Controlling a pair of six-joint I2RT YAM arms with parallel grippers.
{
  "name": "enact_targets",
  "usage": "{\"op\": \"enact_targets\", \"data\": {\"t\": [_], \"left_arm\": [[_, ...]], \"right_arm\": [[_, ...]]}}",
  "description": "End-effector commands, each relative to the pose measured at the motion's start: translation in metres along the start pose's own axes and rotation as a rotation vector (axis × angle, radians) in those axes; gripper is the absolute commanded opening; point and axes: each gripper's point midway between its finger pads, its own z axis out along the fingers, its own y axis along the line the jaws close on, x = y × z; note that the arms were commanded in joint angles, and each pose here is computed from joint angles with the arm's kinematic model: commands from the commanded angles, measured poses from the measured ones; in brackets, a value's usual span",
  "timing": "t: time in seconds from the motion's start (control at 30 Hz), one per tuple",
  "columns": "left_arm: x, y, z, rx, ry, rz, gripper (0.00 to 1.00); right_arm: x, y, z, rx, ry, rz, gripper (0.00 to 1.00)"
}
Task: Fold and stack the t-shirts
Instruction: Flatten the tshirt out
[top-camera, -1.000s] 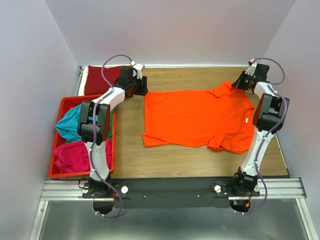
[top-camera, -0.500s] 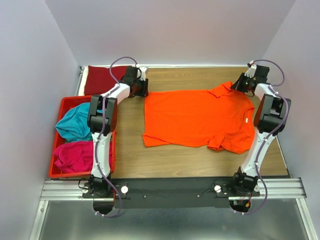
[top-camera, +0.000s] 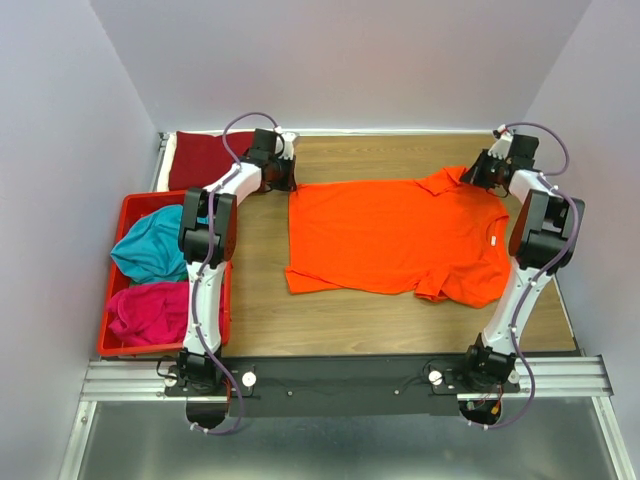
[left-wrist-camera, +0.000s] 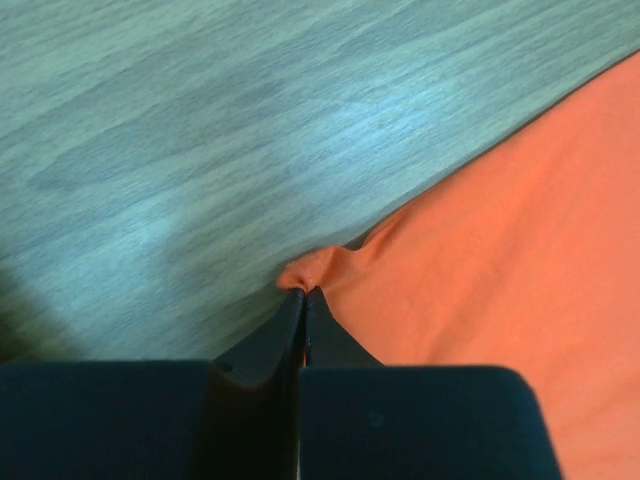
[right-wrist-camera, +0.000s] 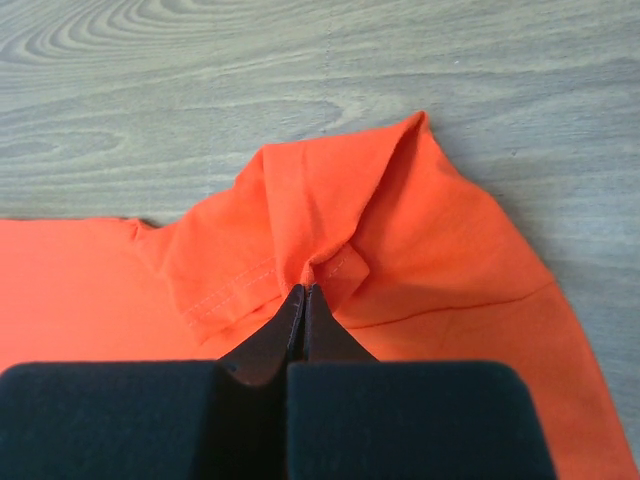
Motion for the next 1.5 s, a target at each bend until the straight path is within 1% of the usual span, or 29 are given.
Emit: {"op": "enact_targets", "data": {"t": [0.0, 0.03, 0.1, 0.13, 0.2, 0.23, 0.27, 0.3, 0.4, 0.43, 0.5, 0.53, 0.57, 0.6, 0.63, 0.7, 0.73, 0.77, 0.8, 0.83, 0.87, 0.9, 0.97, 1.0, 1.07, 1.1, 1.23, 1.33, 1.47], "left_arm": [[0.023, 0.0, 0.005, 0.007, 0.066, -0.021, 0.0], [0.009, -0.002, -0.005, -0.005, 0.028, -0.006, 0.0], [-0.002, -0.003, -0.016, -0.024, -0.021, 0.01, 0.0], [-0.025, -0.007, -0.037, -0.049, -0.084, 0.031, 0.0], [-0.041, -0.009, -0.059, -0.079, -0.156, 0.052, 0.0], [-0.067, -0.017, -0.09, -0.104, -0.24, 0.076, 0.0], [-0.066, -0.018, -0.101, -0.117, -0.267, 0.082, 0.0], [-0.086, -0.026, -0.134, -0.141, -0.345, 0.101, 0.0], [-0.084, -0.034, -0.169, -0.162, -0.42, 0.123, 0.0], [-0.097, -0.044, -0.205, -0.179, -0.503, 0.142, 0.0], [-0.091, -0.048, -0.228, -0.204, -0.559, 0.158, 0.0], [-0.103, -0.061, -0.267, -0.208, -0.651, 0.182, 0.0], [-0.102, -0.064, -0.281, -0.216, -0.687, 0.191, 0.0], [-0.105, -0.069, -0.3, -0.226, -0.732, 0.201, 0.0], [-0.115, -0.084, -0.341, -0.23, -0.827, 0.23, 0.0], [-0.126, -0.1, -0.388, -0.232, -0.943, 0.258, 0.0], [-0.131, -0.116, -0.43, -0.229, -1.039, 0.279, 0.0], [-0.134, -0.125, -0.454, -0.227, -1.095, 0.293, 0.0], [-0.139, -0.142, -0.498, -0.217, -1.196, 0.315, 0.0], [-0.14, -0.151, -0.519, -0.207, -1.246, 0.324, 0.0], [-0.145, -0.164, -0.553, -0.197, -1.321, 0.336, 0.0], [-0.146, -0.174, -0.572, -0.179, -1.363, 0.347, 0.0], [-0.143, -0.193, -0.611, -0.146, -1.442, 0.374, 0.0], [-0.144, -0.206, -0.638, -0.112, -1.498, 0.374, 0.0], [-0.141, -0.224, -0.661, -0.05, -1.541, 0.401, 0.0], [-0.137, -0.238, -0.681, 0.002, -1.58, 0.411, 0.0], [-0.13, -0.261, -0.715, 0.096, -1.643, 0.427, 0.0], [-0.124, -0.27, -0.73, 0.134, -1.671, 0.434, 0.0], [-0.124, -0.274, -0.727, 0.168, -1.66, 0.436, 0.0]], "right_arm": [[-0.015, 0.013, -0.02, -0.028, -0.042, -0.049, 0.01], [-0.015, 0.016, -0.023, -0.031, -0.043, -0.054, 0.01], [-0.016, 0.023, -0.037, -0.028, -0.054, -0.085, 0.01], [-0.017, 0.026, -0.043, -0.025, -0.06, -0.098, 0.01], [-0.007, 0.03, -0.058, -0.013, -0.054, -0.135, 0.01], [-0.021, 0.042, -0.078, -0.008, -0.099, -0.17, 0.01], [-0.024, 0.049, -0.09, -0.006, -0.116, -0.186, 0.01], [-0.03, 0.062, -0.114, -0.004, -0.156, -0.222, 0.01], [-0.042, 0.085, -0.158, 0.018, -0.233, -0.287, 0.01], [-0.056, 0.103, -0.19, 0.024, -0.302, -0.337, 0.01], [-0.067, 0.122, -0.223, 0.039, -0.353, -0.397, 0.01], [-0.083, 0.135, -0.245, 0.043, -0.405, -0.436, 0.01], [-0.094, 0.154, -0.275, 0.045, -0.461, -0.477, 0.01], [-0.104, 0.167, -0.293, 0.044, -0.501, -0.503, 0.01], [-0.129, 0.189, -0.327, 0.048, -0.586, -0.551, 0.01], [-0.144, 0.217, -0.371, 0.044, -0.67, -0.586, 0.01], [-0.154, 0.23, -0.393, 0.05, -0.721, -0.604, 0.01], [-0.168, 0.252, -0.426, 0.053, -0.797, -0.635, 0.01], [-0.175, 0.264, -0.45, 0.065, -0.853, -0.647, 0.01], [-0.18, 0.274, -0.467, 0.067, -0.891, -0.653, 0.01], [-0.184, 0.282, -0.484, 0.076, -0.927, -0.657, 0.01], [-0.191, 0.304, -0.521, 0.08, -1.015, -0.679, 0.01], [-0.195, 0.323, -0.556, 0.087, -1.099, -0.691, 0.01], [-0.196, 0.34, -0.59, 0.098, -1.182, -0.7, 0.01], [-0.197, 0.354, -0.624, 0.119, -1.269, -0.713, 0.01], [-0.194, 0.366, -0.656, 0.147, -1.351, -0.723, 0.01], [-0.187, 0.378, -0.706, 0.237, -1.49, -0.743, 0.01], [-0.183, 0.374, -0.718, 0.288, -1.525, -0.725, 0.01], [-0.185, 0.369, -0.714, 0.291, -1.518, -0.71, 0.01]]}}
